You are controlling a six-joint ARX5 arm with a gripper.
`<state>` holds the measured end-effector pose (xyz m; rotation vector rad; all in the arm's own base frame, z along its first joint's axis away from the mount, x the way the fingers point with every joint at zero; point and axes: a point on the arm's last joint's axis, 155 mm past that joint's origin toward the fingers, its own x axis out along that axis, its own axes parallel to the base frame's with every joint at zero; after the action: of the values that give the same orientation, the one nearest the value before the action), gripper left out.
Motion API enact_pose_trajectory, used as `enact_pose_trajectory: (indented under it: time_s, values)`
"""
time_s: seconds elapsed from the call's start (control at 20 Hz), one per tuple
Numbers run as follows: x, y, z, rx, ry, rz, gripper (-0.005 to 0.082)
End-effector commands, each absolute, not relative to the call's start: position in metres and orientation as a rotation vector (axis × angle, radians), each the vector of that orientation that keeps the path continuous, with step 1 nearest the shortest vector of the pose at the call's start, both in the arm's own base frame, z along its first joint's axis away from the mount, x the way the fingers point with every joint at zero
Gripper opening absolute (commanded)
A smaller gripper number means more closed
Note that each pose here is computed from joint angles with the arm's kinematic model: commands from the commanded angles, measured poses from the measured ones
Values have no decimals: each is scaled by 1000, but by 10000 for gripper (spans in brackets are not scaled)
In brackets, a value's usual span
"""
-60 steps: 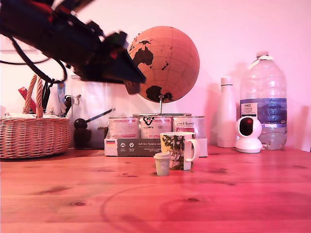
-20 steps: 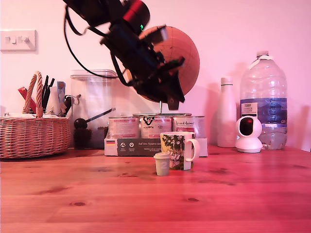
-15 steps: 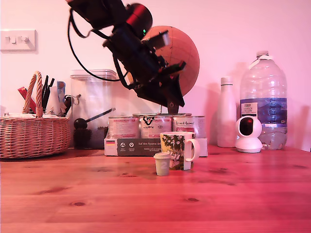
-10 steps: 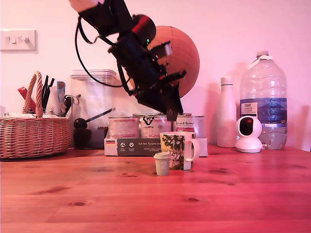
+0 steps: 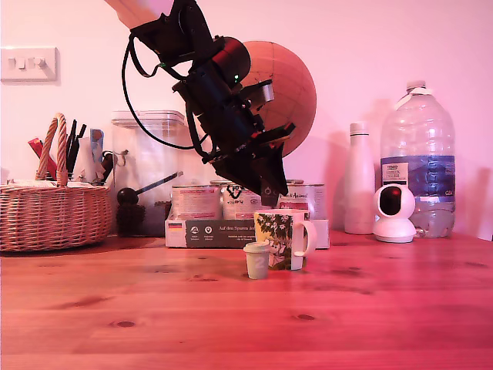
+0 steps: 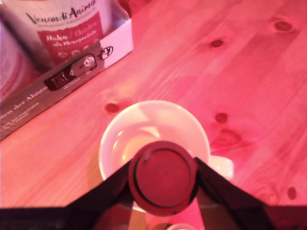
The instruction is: Pick up the coffee capsules on the table and drop them inside the coffee cup
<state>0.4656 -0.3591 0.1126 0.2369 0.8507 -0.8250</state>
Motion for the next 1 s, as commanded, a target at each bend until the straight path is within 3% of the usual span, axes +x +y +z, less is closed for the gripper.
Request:
enact_pose_trajectory:
  time_s: [0.0, 0.4, 0.45, 0.55, 0.6, 0.85, 0.95]
  values:
    - [466, -359, 98, 244, 876, -822, 215]
    - [468, -359, 99, 241, 872, -820, 228]
    - [469, -359, 100, 239, 867, -820, 301]
    - [470, -360, 101, 237, 860, -818, 609]
    - [470, -360, 101, 237, 861, -818, 686]
    - [470, -360, 100, 237, 863, -818, 687]
    - [468, -359, 99, 237, 869, -818, 615]
